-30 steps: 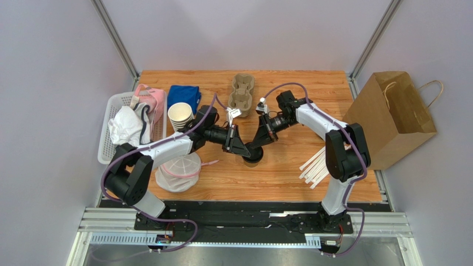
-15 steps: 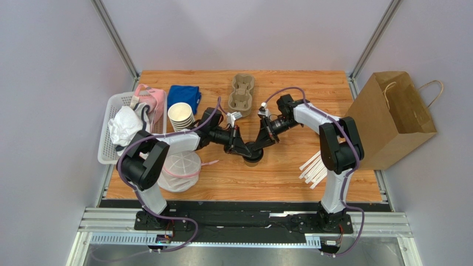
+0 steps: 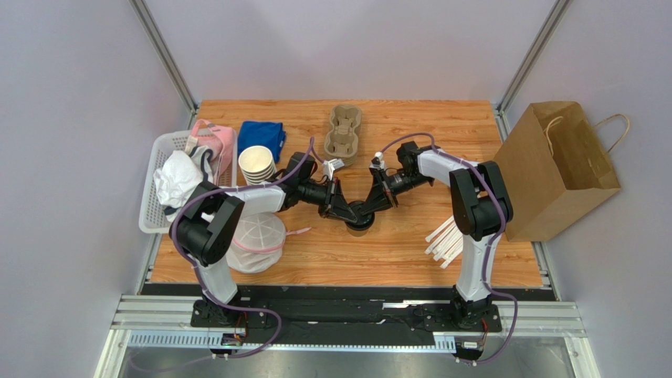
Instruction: Pack the takeout coffee
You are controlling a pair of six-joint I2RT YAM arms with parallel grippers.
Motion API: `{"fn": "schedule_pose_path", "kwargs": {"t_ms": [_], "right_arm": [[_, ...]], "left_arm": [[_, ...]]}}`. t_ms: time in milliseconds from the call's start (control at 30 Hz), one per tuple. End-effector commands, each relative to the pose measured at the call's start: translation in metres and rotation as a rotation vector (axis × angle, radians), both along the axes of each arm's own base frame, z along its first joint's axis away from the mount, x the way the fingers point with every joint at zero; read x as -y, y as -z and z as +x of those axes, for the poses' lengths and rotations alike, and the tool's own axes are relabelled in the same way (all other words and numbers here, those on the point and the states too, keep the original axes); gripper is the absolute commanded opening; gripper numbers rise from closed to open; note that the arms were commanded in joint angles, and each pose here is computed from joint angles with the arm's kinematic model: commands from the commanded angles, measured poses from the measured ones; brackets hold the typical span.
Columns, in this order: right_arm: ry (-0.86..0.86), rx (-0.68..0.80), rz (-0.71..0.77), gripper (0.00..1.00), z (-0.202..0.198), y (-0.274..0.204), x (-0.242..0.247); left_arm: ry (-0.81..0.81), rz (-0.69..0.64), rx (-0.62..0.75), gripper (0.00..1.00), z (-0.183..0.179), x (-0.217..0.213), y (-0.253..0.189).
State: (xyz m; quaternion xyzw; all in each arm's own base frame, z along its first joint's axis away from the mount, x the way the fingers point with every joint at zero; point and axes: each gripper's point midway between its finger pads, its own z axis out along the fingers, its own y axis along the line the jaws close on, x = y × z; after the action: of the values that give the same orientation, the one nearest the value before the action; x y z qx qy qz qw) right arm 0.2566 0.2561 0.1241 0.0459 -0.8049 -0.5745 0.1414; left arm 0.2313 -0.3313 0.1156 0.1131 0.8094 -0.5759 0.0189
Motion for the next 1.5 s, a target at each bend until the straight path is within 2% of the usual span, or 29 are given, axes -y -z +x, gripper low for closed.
{"fn": "schedule_pose_path", "kwargs": {"t_ms": [0, 567, 633, 767, 1033, 1233, 1467], "right_arm": [[0.0, -0.028, -0.176, 0.0, -0.004, 0.053, 0.015], [0.004, -0.025, -0.311, 0.0, -0.007, 0.081, 0.028], [-0.002, -0.011, -0.275, 0.0, -0.007, 0.073, 0.024], [-0.029, 0.086, -0.143, 0.0, 0.0, 0.023, 0.009], [-0.059, 0.224, -0.07, 0.0, -0.001, -0.042, 0.007], [-0.069, 0.289, -0.051, 0.0, 0.01, -0.056, 0.004], [-0.07, 0.29, -0.093, 0.0, 0.03, -0.041, 0.0]], "left_arm": [[-0.088, 0.214, -0.046, 0.0, 0.005, -0.021, 0.068], [-0.093, 0.308, -0.067, 0.0, 0.009, -0.031, 0.098], [-0.076, 0.284, -0.041, 0.0, 0.011, -0.028, 0.09], [-0.03, 0.228, 0.061, 0.0, 0.02, -0.017, 0.063], [0.007, 0.221, 0.129, 0.0, 0.029, -0.009, 0.048], [0.045, 0.104, 0.223, 0.0, 0.03, 0.0, 0.004], [0.063, 0.066, 0.256, 0.0, 0.021, -0.002, -0.018]]}}
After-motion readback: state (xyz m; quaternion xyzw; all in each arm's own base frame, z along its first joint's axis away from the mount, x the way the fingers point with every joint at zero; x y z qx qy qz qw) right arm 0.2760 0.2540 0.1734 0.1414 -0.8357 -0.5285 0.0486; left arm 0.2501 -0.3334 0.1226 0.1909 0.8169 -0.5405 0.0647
